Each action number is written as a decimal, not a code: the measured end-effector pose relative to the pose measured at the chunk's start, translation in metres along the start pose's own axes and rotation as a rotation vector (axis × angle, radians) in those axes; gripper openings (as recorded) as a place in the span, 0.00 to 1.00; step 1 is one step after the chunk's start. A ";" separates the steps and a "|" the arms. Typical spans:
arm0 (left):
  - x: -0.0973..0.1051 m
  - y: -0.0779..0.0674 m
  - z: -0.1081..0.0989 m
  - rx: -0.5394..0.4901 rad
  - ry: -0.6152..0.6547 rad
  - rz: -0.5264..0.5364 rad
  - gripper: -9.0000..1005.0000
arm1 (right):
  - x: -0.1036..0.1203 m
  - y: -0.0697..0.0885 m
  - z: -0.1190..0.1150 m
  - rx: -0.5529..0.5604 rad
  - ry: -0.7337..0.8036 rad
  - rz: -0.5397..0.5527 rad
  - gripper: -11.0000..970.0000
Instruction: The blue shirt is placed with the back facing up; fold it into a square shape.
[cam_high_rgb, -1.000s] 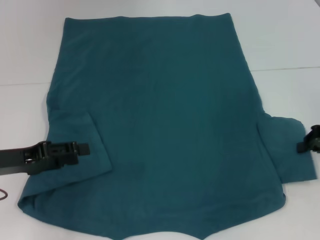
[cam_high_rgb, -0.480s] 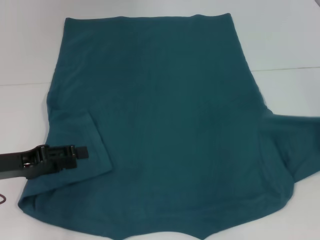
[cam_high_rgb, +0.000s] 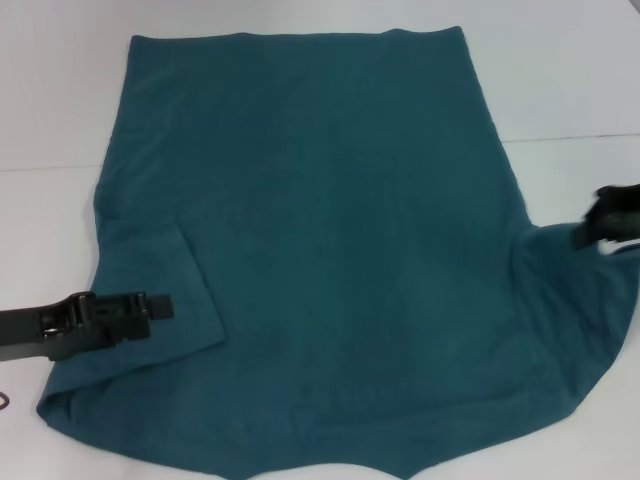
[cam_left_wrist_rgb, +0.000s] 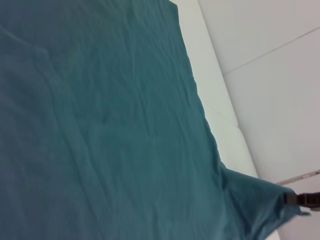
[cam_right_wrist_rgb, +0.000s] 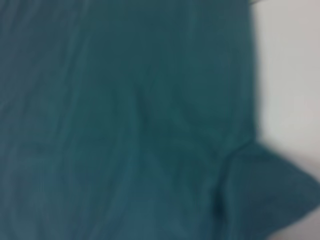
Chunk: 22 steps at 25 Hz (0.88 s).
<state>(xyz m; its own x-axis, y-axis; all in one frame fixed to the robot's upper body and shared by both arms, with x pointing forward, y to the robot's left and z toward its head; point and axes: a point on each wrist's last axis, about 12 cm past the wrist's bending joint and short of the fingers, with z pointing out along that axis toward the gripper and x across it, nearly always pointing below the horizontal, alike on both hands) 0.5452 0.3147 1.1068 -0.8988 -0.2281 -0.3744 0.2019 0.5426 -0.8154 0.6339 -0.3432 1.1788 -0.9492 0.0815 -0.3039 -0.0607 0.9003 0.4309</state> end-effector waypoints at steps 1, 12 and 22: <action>0.000 0.000 0.000 -0.001 -0.001 0.000 0.63 | 0.000 0.008 0.004 -0.020 0.018 -0.017 0.03; -0.001 0.001 -0.002 -0.003 -0.021 -0.005 0.63 | -0.005 0.061 0.046 -0.072 0.072 -0.115 0.03; -0.005 0.000 0.000 -0.002 -0.037 -0.004 0.63 | -0.003 0.073 0.067 -0.067 0.050 -0.114 0.03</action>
<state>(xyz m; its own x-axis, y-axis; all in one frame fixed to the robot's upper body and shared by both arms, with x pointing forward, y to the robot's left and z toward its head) 0.5494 0.3160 1.1086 -0.8848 -0.2597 -0.3869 0.1975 0.5431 -0.8161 0.6530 -0.2492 1.1541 -0.9491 -0.0426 -0.3120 -0.1879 0.8716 0.4527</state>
